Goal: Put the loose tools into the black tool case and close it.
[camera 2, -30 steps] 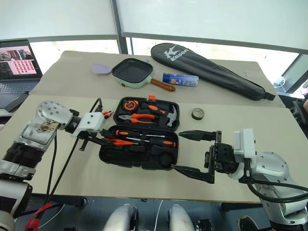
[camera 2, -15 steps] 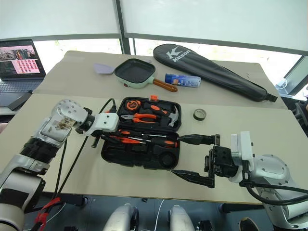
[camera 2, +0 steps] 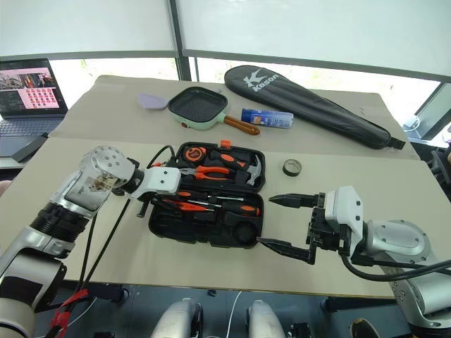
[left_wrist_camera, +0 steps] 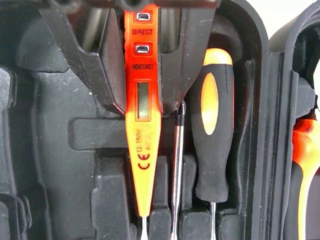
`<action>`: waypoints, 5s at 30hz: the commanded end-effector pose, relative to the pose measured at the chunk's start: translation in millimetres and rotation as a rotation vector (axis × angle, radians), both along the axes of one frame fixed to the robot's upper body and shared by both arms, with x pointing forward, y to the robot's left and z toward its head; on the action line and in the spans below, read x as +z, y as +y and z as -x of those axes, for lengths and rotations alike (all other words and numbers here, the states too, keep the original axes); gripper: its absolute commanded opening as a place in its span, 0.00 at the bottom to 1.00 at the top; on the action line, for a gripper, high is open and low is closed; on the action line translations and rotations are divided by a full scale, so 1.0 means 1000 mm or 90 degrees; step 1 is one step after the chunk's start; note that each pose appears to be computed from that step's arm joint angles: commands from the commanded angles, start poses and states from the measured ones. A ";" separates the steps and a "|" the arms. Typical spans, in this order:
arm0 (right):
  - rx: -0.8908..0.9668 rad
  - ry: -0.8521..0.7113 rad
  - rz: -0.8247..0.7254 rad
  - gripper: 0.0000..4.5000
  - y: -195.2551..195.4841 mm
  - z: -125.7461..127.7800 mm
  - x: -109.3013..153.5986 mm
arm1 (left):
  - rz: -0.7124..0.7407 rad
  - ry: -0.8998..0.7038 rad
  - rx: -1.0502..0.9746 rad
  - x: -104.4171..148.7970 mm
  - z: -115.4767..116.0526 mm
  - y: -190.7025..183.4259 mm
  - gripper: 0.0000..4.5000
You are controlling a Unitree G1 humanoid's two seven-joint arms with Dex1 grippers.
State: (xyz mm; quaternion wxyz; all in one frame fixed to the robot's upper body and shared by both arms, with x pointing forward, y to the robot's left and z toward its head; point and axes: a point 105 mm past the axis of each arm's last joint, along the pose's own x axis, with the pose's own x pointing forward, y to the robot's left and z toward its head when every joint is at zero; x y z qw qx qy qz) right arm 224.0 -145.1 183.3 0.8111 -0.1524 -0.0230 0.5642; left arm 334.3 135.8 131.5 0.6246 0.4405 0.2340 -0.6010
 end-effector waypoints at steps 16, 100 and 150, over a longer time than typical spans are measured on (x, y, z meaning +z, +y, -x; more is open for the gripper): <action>0.009 0.011 0.007 1.00 0.009 0.001 0.004 | -0.088 0.055 0.008 -0.017 0.007 0.007 0.21; -0.082 -0.116 -0.230 1.00 -0.027 -0.002 0.000 | 0.618 -0.230 0.762 -0.016 0.099 0.226 0.99; 0.044 0.045 0.027 1.00 -0.006 0.031 -0.019 | 0.239 0.023 -0.075 0.013 0.045 0.010 0.38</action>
